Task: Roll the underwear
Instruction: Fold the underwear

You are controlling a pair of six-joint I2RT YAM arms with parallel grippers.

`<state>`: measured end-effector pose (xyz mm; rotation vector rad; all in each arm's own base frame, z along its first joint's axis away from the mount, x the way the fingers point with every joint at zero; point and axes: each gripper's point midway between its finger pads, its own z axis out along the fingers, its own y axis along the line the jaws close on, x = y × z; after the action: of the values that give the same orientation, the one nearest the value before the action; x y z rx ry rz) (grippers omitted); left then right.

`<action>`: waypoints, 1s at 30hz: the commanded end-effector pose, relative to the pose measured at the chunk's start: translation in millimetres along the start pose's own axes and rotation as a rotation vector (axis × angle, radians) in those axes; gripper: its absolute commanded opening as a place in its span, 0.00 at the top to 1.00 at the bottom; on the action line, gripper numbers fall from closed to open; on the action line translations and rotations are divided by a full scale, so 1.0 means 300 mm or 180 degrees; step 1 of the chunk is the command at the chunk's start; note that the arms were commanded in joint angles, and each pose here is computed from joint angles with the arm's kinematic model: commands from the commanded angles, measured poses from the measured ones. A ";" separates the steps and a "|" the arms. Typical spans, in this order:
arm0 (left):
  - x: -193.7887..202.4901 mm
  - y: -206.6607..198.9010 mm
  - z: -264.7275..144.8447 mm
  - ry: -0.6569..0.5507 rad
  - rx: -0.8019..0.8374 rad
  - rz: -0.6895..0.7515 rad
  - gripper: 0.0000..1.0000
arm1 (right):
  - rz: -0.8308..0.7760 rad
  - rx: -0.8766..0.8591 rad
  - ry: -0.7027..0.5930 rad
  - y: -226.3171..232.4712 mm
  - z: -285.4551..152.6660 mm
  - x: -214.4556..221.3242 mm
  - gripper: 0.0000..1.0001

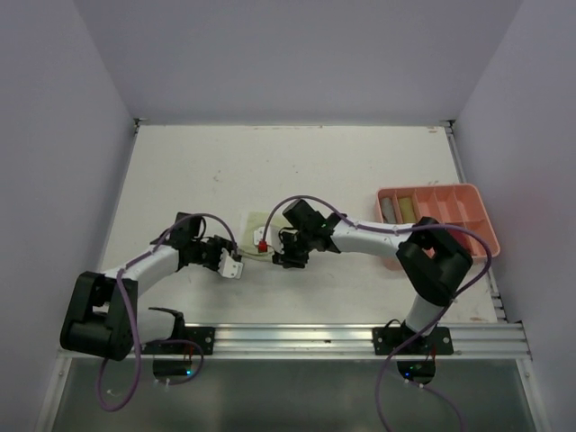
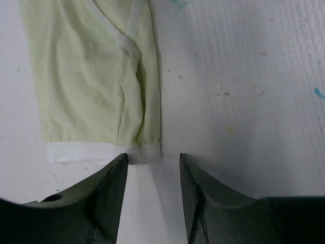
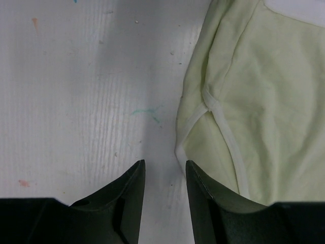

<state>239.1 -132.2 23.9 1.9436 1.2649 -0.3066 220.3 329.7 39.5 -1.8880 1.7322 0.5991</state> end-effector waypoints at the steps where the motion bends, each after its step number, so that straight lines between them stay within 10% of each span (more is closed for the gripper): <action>1: -0.012 0.074 0.001 -0.0076 -0.0288 0.0394 0.51 | -0.0336 0.0089 -0.0085 -0.033 0.048 -0.016 0.58; 12: -0.003 0.048 0.023 -0.0110 -0.0184 0.0512 0.59 | -0.0441 0.0090 -0.0103 -0.053 0.114 -0.021 0.63; 21: -0.005 -0.026 0.047 -0.0127 0.0158 0.0697 0.72 | -0.0370 0.0100 -0.0071 -0.050 0.125 -0.002 0.90; 30: -0.006 -0.035 0.041 -0.0073 0.0293 0.0645 1.00 | -0.0275 -0.0029 -0.0121 -0.014 0.091 -0.027 1.00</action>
<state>239.9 -140.2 12.4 2.0949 1.0268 -0.2352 230.9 354.9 16.3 -1.9298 1.6021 0.5768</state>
